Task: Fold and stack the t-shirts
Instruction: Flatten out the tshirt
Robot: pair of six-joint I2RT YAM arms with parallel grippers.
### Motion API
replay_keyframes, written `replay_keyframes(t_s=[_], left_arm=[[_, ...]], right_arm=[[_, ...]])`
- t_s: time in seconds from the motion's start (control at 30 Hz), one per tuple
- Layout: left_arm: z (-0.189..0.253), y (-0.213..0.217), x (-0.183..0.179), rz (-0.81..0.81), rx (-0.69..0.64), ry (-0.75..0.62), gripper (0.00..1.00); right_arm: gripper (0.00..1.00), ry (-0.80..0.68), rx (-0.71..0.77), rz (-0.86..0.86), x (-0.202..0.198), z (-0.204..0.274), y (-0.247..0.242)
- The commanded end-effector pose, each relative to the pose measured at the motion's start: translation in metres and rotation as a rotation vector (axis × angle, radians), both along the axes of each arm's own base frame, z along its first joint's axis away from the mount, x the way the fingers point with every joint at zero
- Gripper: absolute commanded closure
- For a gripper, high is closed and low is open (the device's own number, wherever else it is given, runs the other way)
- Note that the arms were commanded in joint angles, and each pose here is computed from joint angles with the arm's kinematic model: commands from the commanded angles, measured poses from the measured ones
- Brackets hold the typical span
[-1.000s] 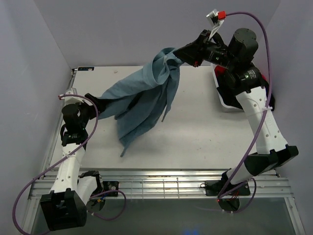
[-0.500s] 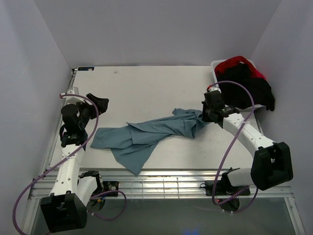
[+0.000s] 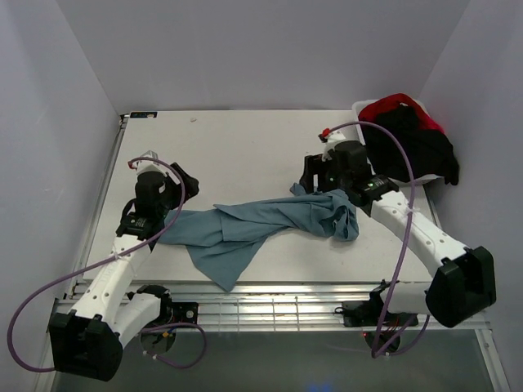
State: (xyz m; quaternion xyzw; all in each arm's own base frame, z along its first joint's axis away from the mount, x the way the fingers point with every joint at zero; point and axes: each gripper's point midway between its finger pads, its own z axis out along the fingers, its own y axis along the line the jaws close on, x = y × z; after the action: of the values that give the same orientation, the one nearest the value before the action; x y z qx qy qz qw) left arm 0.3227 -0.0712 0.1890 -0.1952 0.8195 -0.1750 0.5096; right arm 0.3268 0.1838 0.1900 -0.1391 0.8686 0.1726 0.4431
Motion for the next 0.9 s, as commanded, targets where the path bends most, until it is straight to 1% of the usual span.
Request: replay_keyframes(t_s=[0.0,0.07,0.13,0.17,0.23,0.27,0.33,0.43,0.47,0.53,0.57,0.77,0.87], left_arm=[[-0.005,0.023,-0.006,0.146,0.005,0.011,0.12],[0.000,0.029,-0.007,0.175,0.011,-0.007,0.12],[0.009,0.034,-0.009,0.198,0.010,-0.030,0.12],[0.012,0.037,-0.010,0.218,0.015,-0.040,0.12],[0.020,0.040,-0.012,0.231,0.012,-0.059,0.12],[0.021,0.040,-0.012,0.229,0.015,-0.064,0.12],[0.022,0.041,-0.012,0.231,0.021,-0.061,0.11],[0.018,0.039,-0.011,0.223,0.015,-0.045,0.11],[0.017,0.037,-0.011,0.219,0.009,-0.043,0.11],[0.014,0.036,-0.011,0.216,-0.002,-0.036,0.12],[0.013,0.036,-0.011,0.217,-0.002,-0.033,0.11],[0.014,0.035,-0.011,0.213,0.001,-0.039,0.11],[0.014,0.035,-0.011,0.213,0.001,-0.039,0.11]], right_arm=[[0.25,-0.018,0.055,0.303,-0.004,0.002,0.072],[0.25,0.009,0.033,0.353,-0.001,-0.018,0.096],[0.25,-0.009,0.024,0.381,0.009,-0.016,0.113],[0.25,0.022,0.000,0.402,0.010,-0.033,0.126],[0.26,-0.001,-0.007,0.427,0.019,-0.028,0.145],[0.26,0.023,-0.023,0.451,0.019,-0.043,0.157],[0.27,0.018,-0.037,0.489,0.025,-0.047,0.178],[0.29,0.019,-0.070,0.541,0.018,-0.054,0.205],[0.29,-0.007,-0.086,0.583,0.014,-0.053,0.221],[0.30,-0.002,-0.105,0.605,0.011,-0.062,0.233],[0.31,-0.021,-0.102,0.628,0.006,-0.056,0.244],[0.37,0.008,-0.134,0.682,-0.016,-0.075,0.261],[0.38,0.021,-0.151,0.702,-0.026,-0.086,0.266]])
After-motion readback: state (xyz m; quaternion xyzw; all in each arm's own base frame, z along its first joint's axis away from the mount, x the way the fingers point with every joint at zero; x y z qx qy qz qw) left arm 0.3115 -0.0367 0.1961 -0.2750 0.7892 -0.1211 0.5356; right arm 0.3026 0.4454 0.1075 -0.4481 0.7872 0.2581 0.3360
